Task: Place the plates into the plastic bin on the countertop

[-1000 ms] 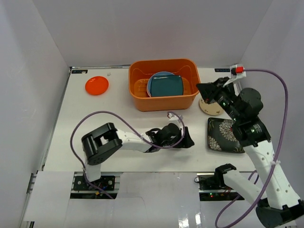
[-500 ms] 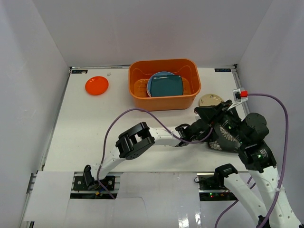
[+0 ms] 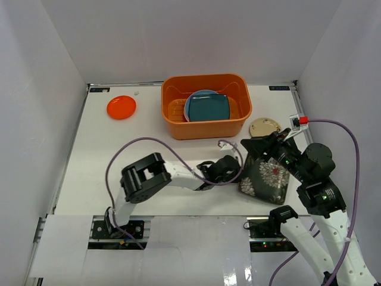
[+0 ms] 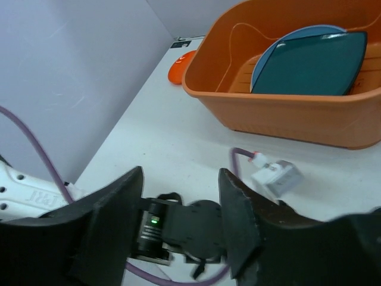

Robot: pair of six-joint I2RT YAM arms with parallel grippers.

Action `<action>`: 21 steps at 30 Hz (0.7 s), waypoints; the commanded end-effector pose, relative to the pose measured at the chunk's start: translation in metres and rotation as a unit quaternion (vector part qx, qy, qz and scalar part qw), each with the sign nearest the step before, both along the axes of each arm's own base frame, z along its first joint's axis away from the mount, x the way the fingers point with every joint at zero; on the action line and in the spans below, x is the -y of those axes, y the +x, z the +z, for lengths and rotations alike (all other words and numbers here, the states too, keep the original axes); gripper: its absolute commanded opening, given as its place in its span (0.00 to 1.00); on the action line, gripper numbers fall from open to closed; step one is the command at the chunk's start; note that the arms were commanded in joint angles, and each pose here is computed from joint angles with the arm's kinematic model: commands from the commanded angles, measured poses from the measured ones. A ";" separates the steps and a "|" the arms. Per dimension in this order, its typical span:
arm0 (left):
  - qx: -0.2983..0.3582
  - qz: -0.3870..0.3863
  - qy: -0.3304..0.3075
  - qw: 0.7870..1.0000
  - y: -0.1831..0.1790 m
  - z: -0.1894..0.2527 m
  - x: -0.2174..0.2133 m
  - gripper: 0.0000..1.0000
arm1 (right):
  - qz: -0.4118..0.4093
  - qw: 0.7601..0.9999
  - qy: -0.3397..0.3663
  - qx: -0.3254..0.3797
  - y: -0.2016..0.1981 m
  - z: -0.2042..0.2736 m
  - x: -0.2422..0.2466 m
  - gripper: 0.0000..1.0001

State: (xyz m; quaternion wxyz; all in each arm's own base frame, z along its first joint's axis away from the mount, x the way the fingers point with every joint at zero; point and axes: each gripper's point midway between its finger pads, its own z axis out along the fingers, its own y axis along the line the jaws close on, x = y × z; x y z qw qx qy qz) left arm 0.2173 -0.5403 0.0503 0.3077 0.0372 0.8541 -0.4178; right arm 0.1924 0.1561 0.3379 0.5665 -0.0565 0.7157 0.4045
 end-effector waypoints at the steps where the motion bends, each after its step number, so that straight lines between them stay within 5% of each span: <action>1: 0.046 0.021 0.031 0.998 -0.008 0.035 -0.071 0.00 | 0.013 1.000 -0.003 0.002 -0.007 -0.002 -0.002 0.70; 7: 0.055 0.088 -0.043 0.994 -0.032 0.104 -0.189 0.00 | 0.041 0.997 -0.039 -0.055 -0.013 -0.054 -0.006 0.98; 12: 0.050 0.138 -0.119 0.982 -0.045 0.133 -0.257 0.00 | 0.117 0.981 -0.038 -0.153 -0.031 -0.142 -0.026 0.95; 21: 0.084 0.162 -0.193 0.964 -0.049 0.180 -0.292 0.00 | 0.170 0.962 0.031 -0.211 -0.043 -0.173 -0.047 0.94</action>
